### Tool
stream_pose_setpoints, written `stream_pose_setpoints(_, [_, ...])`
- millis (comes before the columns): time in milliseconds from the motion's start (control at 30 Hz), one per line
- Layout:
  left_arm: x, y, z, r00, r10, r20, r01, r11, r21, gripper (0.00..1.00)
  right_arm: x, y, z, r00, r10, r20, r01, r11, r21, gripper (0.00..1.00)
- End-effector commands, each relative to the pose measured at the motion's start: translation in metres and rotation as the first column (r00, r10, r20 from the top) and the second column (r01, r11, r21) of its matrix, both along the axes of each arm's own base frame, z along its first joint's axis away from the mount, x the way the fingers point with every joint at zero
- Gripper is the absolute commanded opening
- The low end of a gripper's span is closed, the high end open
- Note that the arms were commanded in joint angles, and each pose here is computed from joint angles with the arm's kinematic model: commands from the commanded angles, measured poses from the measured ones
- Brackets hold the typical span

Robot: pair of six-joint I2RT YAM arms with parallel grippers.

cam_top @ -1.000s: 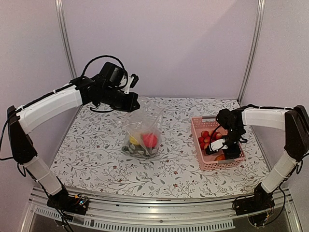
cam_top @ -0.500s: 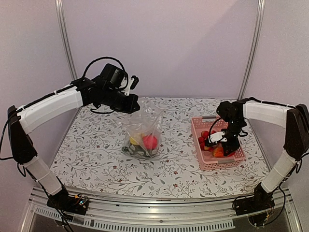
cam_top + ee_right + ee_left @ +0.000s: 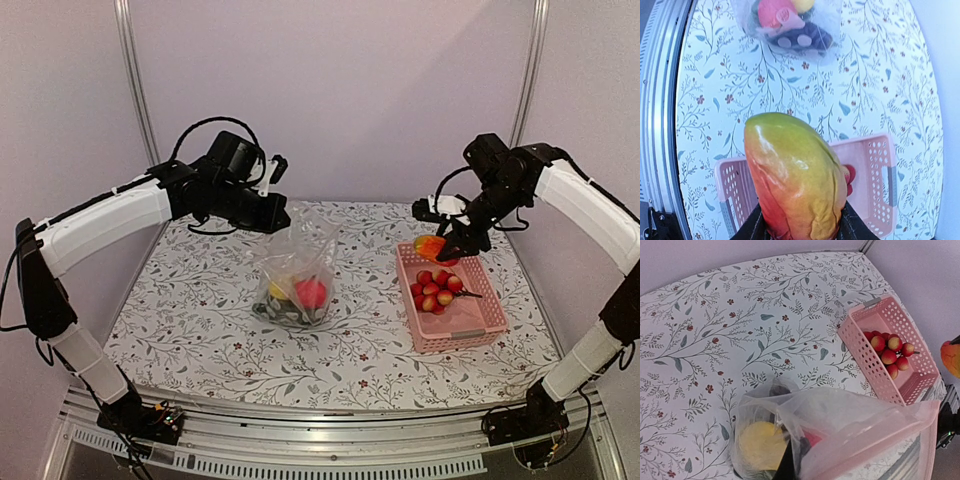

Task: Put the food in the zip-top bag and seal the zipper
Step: Pick up the fake fruit from the bin, then place the fake fruit in the zipper food storage bag.

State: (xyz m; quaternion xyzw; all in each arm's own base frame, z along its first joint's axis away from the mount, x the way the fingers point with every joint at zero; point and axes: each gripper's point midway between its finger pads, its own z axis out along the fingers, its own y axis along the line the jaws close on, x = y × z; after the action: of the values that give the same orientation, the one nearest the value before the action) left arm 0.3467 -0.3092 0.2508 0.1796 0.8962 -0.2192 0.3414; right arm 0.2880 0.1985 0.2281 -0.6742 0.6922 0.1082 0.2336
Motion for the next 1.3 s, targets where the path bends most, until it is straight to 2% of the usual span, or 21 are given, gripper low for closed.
stream_pose_setpoints(0, [-0.002,0.004,0.007,1.000,0.004,0.013,-0.004,1.000,-0.015,0.00,-0.009,0.048,0.040,0.998,0.062,0.007,-0.062,0.979,0.195,0.32])
stream_pose_setpoints(100, [-0.003,0.004,0.007,1.000,0.005,0.011,-0.004,1.000,-0.019,0.00,-0.010,0.074,0.073,0.993,0.079,0.092,-0.105,0.942,0.318,0.32])
stream_pose_setpoints(200, [-0.004,0.004,0.010,1.000,0.008,0.013,-0.007,1.000,-0.026,0.00,-0.022,0.098,0.110,0.982,0.119,0.146,-0.172,0.877,0.448,0.33])
stream_pose_setpoints(367, [-0.004,0.003,0.014,1.000,0.004,0.015,-0.003,0.999,-0.040,0.00,-0.043,0.133,0.164,0.967,0.177,0.186,-0.255,0.742,0.620,0.35])
stream_pose_setpoints(433, [-0.005,0.002,0.015,1.000,0.001,0.015,0.000,0.999,-0.045,0.00,-0.043,0.148,0.172,0.970,0.179,0.164,-0.243,0.717,0.654,0.36])
stream_pose_setpoints(667, [-0.007,0.002,0.017,1.000,-0.003,0.016,0.004,0.999,-0.052,0.00,-0.039,0.196,0.167,0.971,0.196,0.139,-0.236,0.670,0.704,0.38])
stream_pose_setpoints(933, [-0.011,0.005,0.022,1.000,0.000,0.020,0.001,0.998,-0.067,0.00,-0.021,0.224,0.159,0.984,0.162,0.068,-0.157,0.637,0.754,0.39])
stream_pose_setpoints(1000, [-0.012,0.006,0.023,1.000,0.000,0.025,0.002,0.997,-0.072,0.00,-0.020,0.232,0.150,0.985,0.163,0.058,-0.150,0.646,0.748,0.43])
stream_pose_setpoints(1200, [-0.012,0.009,0.029,0.999,0.005,0.043,-0.002,0.997,-0.071,0.00,-0.014,0.243,0.125,0.991,0.130,0.036,-0.116,0.686,0.719,0.65])
stream_pose_setpoints(1267, [-0.012,0.009,0.030,0.999,0.004,0.048,0.000,0.998,-0.069,0.00,-0.012,0.243,0.120,0.993,0.117,0.031,-0.105,0.699,0.707,0.69])
